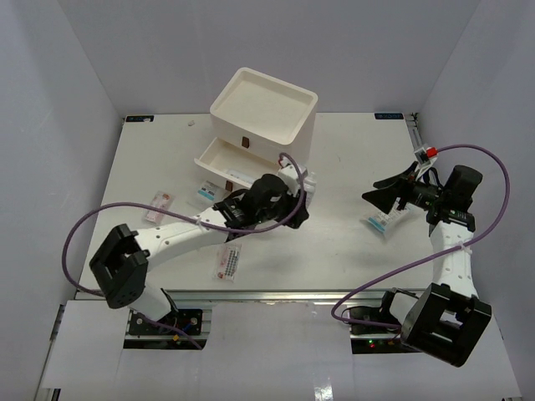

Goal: Organize the makeup

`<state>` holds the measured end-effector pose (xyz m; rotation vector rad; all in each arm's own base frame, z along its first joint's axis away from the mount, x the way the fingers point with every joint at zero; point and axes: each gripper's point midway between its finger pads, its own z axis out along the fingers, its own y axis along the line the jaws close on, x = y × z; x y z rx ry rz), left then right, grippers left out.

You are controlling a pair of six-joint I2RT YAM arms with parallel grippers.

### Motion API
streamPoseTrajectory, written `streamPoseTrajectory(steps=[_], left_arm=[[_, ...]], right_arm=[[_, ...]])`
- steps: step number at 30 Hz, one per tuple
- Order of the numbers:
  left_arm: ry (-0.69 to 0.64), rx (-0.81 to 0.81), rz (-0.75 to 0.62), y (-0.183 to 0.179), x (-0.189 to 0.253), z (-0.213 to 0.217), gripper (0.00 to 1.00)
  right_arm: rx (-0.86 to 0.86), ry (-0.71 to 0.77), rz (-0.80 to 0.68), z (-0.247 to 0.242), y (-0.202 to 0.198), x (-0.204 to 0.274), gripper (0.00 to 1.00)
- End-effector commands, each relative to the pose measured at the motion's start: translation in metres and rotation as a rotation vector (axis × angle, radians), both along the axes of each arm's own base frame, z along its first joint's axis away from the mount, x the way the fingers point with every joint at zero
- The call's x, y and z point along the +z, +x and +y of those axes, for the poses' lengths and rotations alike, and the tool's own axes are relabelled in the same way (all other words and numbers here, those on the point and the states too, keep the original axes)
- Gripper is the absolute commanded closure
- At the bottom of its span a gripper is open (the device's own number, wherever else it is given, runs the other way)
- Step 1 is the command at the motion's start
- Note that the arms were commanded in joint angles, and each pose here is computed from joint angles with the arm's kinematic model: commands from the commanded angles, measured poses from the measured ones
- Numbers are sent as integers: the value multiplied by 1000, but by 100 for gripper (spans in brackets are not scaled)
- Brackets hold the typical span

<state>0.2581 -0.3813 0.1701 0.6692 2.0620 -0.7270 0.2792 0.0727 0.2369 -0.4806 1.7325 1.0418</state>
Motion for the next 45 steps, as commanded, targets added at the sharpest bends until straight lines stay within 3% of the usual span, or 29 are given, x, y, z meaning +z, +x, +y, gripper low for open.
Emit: streamPoseTrajectory(steps=[1, 6, 10, 13, 20, 30, 33, 36, 38, 45], left_arm=[[-388, 234, 21, 32, 102, 54, 100], [-632, 547, 140, 75, 137, 133, 100], [-760, 774, 279, 109, 131, 172, 100], [-797, 878, 372, 138, 120, 182, 100], [-799, 977, 498, 166, 95, 176, 97], [-831, 933, 585, 165, 74, 166, 59], [-840, 919, 580, 163, 76, 166, 37], [-842, 926, 566, 162, 79, 169, 22], [-845, 933, 560, 161, 79, 172, 4], [-858, 909, 518, 155, 93, 176, 2]], right_arm=[[-1, -23, -46, -1, -2, 5, 10], [-4, -22, -41, -1, -2, 3, 10], [-6, -21, -37, -1, -2, 1, 10], [-6, -20, -36, -1, -3, 1, 10], [-7, -23, -40, -1, -4, 1, 10], [-3, -21, -40, 0, -4, 1, 10], [-2, -21, -41, 0, -5, 1, 10], [-2, -21, -42, 0, -5, 1, 10], [-2, -21, -40, 0, -5, 0, 10], [6, -23, -50, 1, -6, 0, 10]])
